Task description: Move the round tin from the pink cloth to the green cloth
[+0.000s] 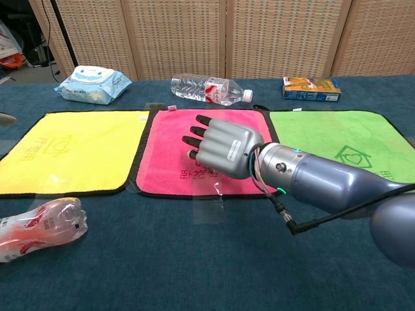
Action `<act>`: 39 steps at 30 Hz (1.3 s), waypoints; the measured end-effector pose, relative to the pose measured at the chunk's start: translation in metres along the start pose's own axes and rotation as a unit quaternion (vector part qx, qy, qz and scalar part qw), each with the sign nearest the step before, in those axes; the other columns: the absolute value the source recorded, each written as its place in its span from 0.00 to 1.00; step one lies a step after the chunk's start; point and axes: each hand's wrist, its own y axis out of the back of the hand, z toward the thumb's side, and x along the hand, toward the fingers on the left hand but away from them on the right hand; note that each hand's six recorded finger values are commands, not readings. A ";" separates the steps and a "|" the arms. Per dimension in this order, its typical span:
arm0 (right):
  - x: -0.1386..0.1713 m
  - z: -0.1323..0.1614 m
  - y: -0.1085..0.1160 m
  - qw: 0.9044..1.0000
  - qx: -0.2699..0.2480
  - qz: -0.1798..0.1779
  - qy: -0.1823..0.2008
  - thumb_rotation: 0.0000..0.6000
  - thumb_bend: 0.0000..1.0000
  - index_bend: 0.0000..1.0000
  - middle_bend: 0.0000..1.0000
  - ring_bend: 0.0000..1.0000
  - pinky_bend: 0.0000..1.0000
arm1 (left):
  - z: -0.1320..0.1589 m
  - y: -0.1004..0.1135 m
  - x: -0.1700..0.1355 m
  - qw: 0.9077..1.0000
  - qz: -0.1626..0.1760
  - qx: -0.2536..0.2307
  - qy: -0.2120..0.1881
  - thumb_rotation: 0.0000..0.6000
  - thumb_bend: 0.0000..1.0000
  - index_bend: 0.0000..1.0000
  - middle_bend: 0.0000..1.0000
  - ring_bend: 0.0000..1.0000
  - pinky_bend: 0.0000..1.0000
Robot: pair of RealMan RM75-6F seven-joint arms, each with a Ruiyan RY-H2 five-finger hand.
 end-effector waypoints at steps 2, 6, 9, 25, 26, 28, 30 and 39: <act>0.000 -0.002 -0.003 1.000 -0.001 0.006 -0.005 1.00 0.78 0.13 0.03 0.00 0.03 | 0.001 0.000 0.000 1.000 -0.001 0.000 -0.001 1.00 0.33 0.00 0.00 0.00 0.00; 0.001 -0.007 -0.010 1.000 0.000 0.018 -0.014 1.00 0.78 0.13 0.03 0.00 0.03 | 0.001 -0.001 0.000 1.000 -0.002 -0.002 -0.002 1.00 0.33 0.00 0.00 0.00 0.00; 0.001 -0.010 -0.015 0.999 0.000 0.026 -0.020 1.00 0.78 0.13 0.03 0.00 0.03 | 0.001 -0.001 0.000 1.000 -0.003 -0.003 -0.002 1.00 0.33 0.00 0.00 0.00 0.00; 0.004 -0.022 -0.030 0.998 0.005 0.053 -0.040 1.00 0.78 0.13 0.03 0.00 0.03 | 0.001 -0.001 -0.001 1.000 -0.004 -0.004 -0.003 1.00 0.33 0.00 0.00 0.00 0.00; 0.005 -0.023 -0.031 0.998 0.005 0.055 -0.041 1.00 0.78 0.13 0.03 0.00 0.03 | 0.001 -0.001 -0.001 1.000 -0.004 -0.004 -0.003 1.00 0.33 0.00 0.00 0.00 0.00; 0.005 -0.026 -0.035 0.997 0.006 0.060 -0.045 1.00 0.78 0.13 0.03 0.00 0.03 | 0.001 -0.002 -0.001 1.000 -0.005 -0.003 -0.003 1.00 0.33 0.00 0.00 0.00 0.00; 0.006 -0.029 -0.039 0.997 0.008 0.067 -0.050 1.00 0.78 0.13 0.03 0.00 0.03 | 0.002 -0.002 -0.001 1.000 -0.006 -0.003 -0.004 1.00 0.33 0.00 0.00 0.00 0.00; 0.010 -0.043 -0.054 0.993 0.006 0.094 -0.074 1.00 0.78 0.13 0.03 0.00 0.03 | 0.002 -0.002 -0.001 1.000 -0.006 -0.004 -0.003 1.00 0.33 0.00 0.00 0.00 0.00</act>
